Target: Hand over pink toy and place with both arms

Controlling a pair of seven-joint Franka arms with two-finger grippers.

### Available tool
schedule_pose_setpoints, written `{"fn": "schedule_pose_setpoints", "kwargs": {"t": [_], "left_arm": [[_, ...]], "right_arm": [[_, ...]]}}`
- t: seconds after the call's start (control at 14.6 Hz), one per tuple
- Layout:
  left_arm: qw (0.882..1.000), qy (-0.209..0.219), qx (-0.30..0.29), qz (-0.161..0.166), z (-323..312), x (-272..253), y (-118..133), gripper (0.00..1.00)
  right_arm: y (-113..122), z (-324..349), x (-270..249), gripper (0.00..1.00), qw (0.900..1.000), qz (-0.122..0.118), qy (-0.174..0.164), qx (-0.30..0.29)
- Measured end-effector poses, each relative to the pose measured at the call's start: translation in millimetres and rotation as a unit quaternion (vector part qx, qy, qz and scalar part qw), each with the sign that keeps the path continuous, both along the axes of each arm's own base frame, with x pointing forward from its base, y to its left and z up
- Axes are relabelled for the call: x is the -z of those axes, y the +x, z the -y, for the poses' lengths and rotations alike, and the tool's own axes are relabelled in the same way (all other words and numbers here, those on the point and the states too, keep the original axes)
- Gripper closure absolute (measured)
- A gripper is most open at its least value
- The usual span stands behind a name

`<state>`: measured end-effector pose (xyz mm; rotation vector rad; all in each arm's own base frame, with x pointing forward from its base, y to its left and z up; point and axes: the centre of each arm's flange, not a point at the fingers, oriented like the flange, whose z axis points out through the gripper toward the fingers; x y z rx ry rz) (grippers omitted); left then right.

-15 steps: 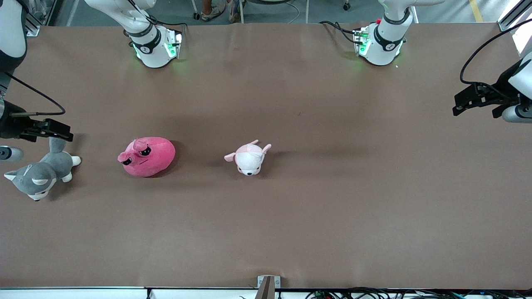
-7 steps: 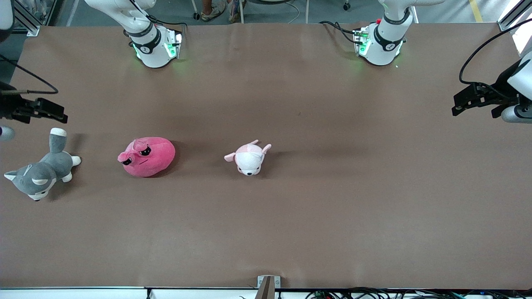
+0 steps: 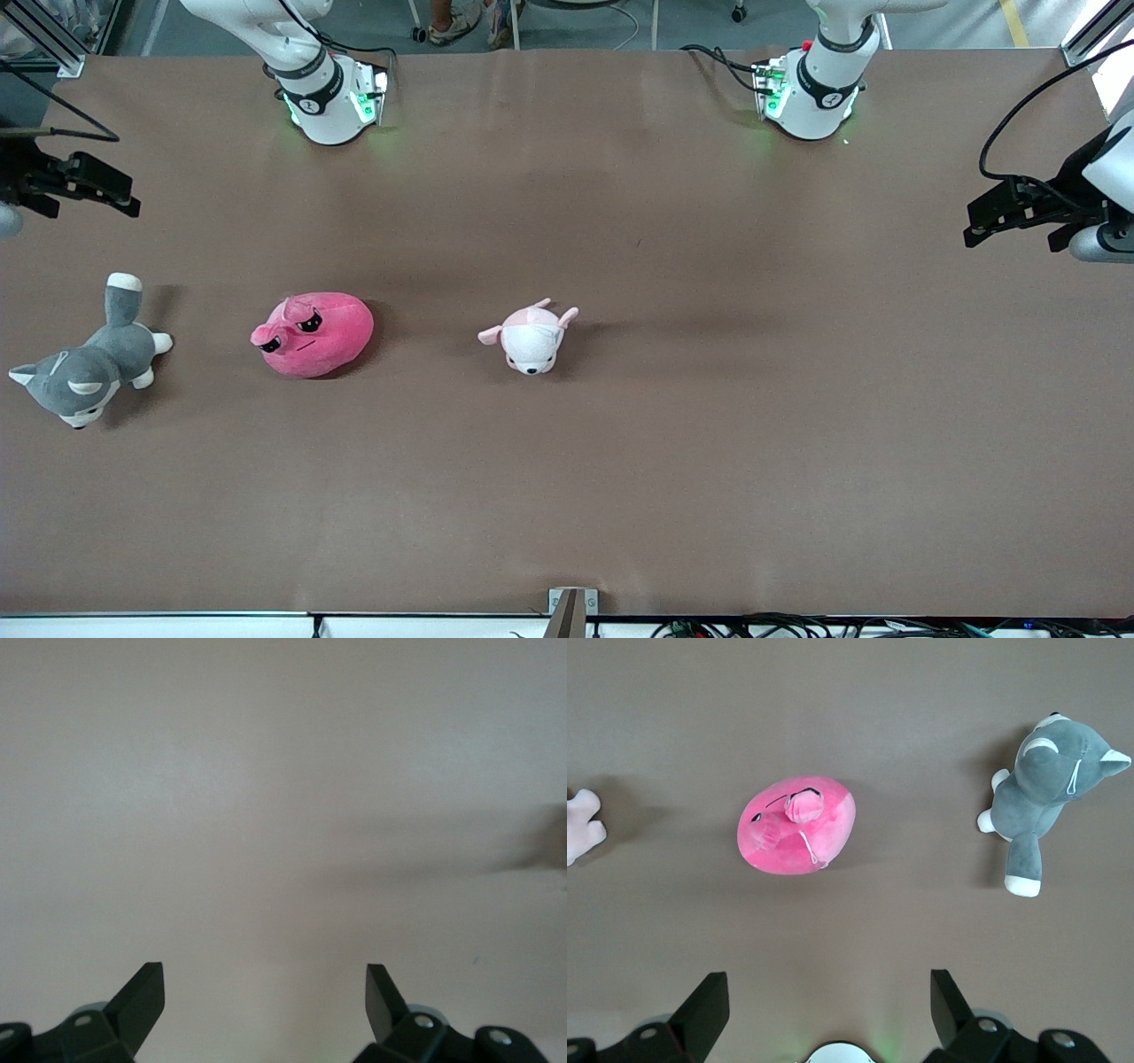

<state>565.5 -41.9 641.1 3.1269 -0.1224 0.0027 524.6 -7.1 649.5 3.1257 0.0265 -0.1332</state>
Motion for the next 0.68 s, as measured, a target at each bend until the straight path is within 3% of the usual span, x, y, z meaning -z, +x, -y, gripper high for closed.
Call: {"fn": "schedule_pose_setpoints", "kwargs": {"t": [0.34, 0.68], "left_arm": [[1.0, 0.0, 0.0, 0.0, 0, 0, 0, 0.0], [1.0, 0.0, 0.0, 0.0, 0, 0, 0, 0.0]], "right_arm": [[-18, -4, -20, 0.0, 1.0, 0.01, 0.003, -0.002], [-16, -4, -18, 0.0, 1.0, 0.016, 0.018, 0.0]]}}
